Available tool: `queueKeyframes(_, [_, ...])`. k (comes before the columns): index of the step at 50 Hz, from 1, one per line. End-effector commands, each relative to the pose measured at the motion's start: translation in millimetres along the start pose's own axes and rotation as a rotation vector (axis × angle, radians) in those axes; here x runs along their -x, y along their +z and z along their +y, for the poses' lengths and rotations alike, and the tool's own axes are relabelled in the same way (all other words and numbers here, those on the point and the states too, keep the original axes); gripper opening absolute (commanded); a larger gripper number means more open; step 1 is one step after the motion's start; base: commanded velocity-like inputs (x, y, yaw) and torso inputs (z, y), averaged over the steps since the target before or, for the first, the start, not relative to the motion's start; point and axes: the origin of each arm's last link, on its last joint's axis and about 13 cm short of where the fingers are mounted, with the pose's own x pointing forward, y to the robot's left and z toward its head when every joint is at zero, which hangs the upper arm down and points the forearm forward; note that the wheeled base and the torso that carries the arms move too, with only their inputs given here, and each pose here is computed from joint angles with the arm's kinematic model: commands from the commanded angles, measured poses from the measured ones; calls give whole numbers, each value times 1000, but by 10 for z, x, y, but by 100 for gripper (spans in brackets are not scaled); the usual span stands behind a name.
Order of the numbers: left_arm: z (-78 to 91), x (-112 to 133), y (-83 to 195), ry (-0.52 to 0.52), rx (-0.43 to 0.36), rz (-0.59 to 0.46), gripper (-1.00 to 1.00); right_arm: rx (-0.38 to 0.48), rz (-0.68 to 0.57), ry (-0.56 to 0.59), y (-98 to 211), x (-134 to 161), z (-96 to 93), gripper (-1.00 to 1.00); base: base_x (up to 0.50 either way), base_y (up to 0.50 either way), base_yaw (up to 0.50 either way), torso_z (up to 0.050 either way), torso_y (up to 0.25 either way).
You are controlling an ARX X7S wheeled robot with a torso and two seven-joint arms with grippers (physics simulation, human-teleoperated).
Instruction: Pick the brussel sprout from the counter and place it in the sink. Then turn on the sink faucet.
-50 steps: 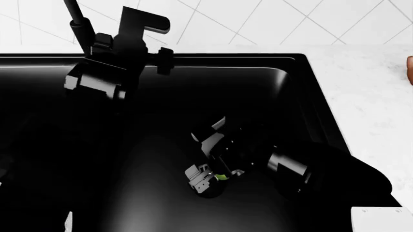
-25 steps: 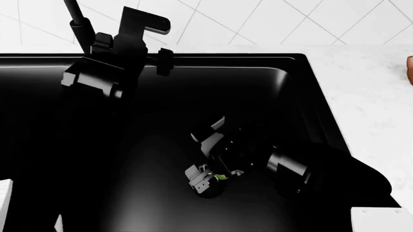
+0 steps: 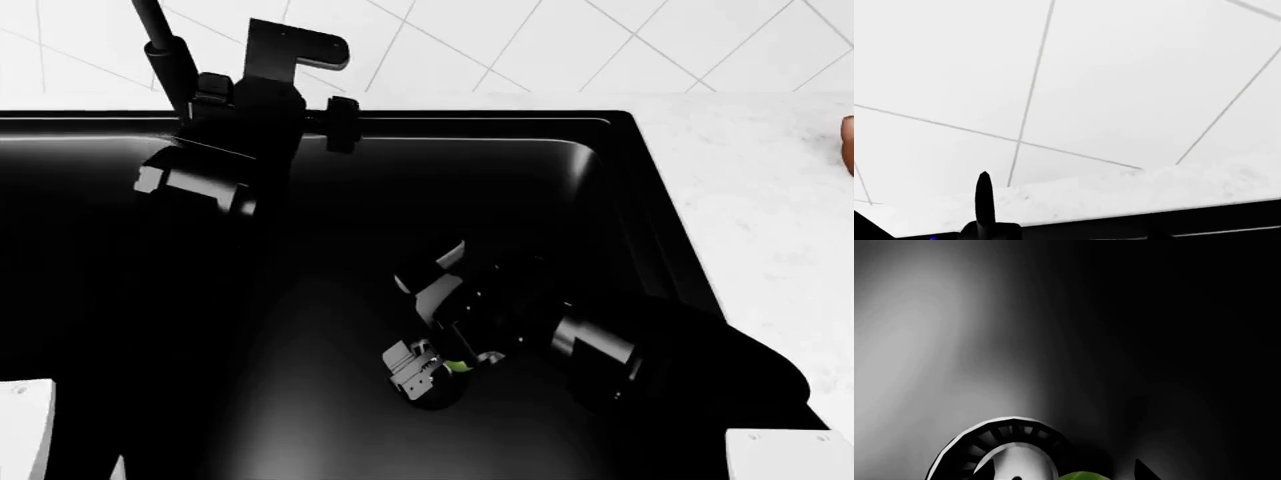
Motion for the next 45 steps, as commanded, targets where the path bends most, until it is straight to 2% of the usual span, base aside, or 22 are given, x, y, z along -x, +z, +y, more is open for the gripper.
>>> queueKeyframes(1, [-513,69,88,-258,159,-81,100,23,13,57,-103,-134,144,100,16,0,-6,0,-10])
queueKeyframes(7, [-493,61,112,-226,161,-101,100,22,16,59,-137,-166,153,100,10,0,-6,0,-8])
queueKeyframes(15, [-401,74,439,-183,181,-191,100,21,15,58,-139,-169,151,100,4,0,-3,0,-5])
queueKeyframes(30, [-380,104,583,-192,182,-210,100,19,10,53,-113,-149,138,100,3,0,-1,0,-6])
queueKeyframes(34, [-358,178,653,-201,198,-223,100,11,-1,54,-83,-131,117,100,0,0,-1,0,-2])
queueKeyframes(36, [-327,290,718,-211,209,-235,100,2,-10,45,-54,-115,84,100,0,2,-2,0,-6])
queueKeyframes(39, [-299,364,772,-145,178,-193,100,-9,-52,41,93,8,45,100,0,0,-2,0,-3])
queueKeyframes(40, [-292,415,791,-175,185,-200,100,-31,-76,26,145,77,20,100,0,0,0,0,0])
queueKeyframes(45, [-244,459,815,-161,188,-208,100,-60,-157,11,238,386,-68,100,0,0,0,0,0])
